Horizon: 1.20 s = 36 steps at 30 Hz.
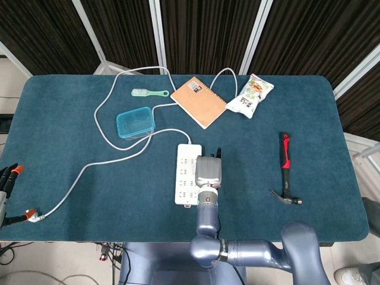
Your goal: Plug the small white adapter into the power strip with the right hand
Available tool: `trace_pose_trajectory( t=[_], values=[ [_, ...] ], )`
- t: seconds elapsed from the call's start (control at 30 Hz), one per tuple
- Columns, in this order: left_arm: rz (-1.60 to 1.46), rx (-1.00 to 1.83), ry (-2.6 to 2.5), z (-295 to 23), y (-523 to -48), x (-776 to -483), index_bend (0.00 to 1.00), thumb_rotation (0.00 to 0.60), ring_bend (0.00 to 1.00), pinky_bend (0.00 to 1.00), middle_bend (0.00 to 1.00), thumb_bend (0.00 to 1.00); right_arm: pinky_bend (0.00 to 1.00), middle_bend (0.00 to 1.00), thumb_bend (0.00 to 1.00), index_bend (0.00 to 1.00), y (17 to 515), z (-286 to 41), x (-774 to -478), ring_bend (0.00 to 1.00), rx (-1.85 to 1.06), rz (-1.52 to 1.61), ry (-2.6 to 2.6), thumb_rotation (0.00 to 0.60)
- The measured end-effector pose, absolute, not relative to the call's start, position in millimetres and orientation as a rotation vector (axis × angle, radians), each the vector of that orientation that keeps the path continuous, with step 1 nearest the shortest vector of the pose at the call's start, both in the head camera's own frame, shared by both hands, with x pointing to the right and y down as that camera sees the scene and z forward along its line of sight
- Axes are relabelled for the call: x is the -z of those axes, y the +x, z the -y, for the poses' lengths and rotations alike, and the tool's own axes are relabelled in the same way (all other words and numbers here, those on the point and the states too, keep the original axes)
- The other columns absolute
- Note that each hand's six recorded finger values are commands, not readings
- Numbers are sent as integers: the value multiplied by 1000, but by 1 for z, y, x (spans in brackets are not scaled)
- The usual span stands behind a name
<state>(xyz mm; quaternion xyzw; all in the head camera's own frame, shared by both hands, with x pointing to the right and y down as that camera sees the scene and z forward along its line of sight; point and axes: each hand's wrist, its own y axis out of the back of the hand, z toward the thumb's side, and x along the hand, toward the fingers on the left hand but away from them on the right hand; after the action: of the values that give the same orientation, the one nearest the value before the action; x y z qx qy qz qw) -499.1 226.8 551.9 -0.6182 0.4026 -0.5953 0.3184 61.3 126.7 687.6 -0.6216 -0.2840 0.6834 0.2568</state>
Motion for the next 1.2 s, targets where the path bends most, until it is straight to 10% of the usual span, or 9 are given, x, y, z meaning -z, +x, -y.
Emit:
trace_pose_trajectory(
  t=[0.8, 0.93, 1.2],
  values=[
    [-1067, 1568, -1634, -227, -500, -552, 0, 600, 0, 0, 0, 2, 0, 678, 677, 773, 45, -141, -699, 288, -1809, 754, -1753, 600],
    [-1071, 1568, -1638, -226, -500, -552, 0, 600, 0, 0, 0, 2, 0, 645, 677, 619, 41, -142, -699, 266, -1794, 746, -1758, 600],
    [-1073, 1567, -1639, -226, -500, -552, 0, 600, 0, 0, 0, 2, 0, 278, 557, 137, 39, -142, -697, 69, -1748, 758, -1775, 600]
  ],
)
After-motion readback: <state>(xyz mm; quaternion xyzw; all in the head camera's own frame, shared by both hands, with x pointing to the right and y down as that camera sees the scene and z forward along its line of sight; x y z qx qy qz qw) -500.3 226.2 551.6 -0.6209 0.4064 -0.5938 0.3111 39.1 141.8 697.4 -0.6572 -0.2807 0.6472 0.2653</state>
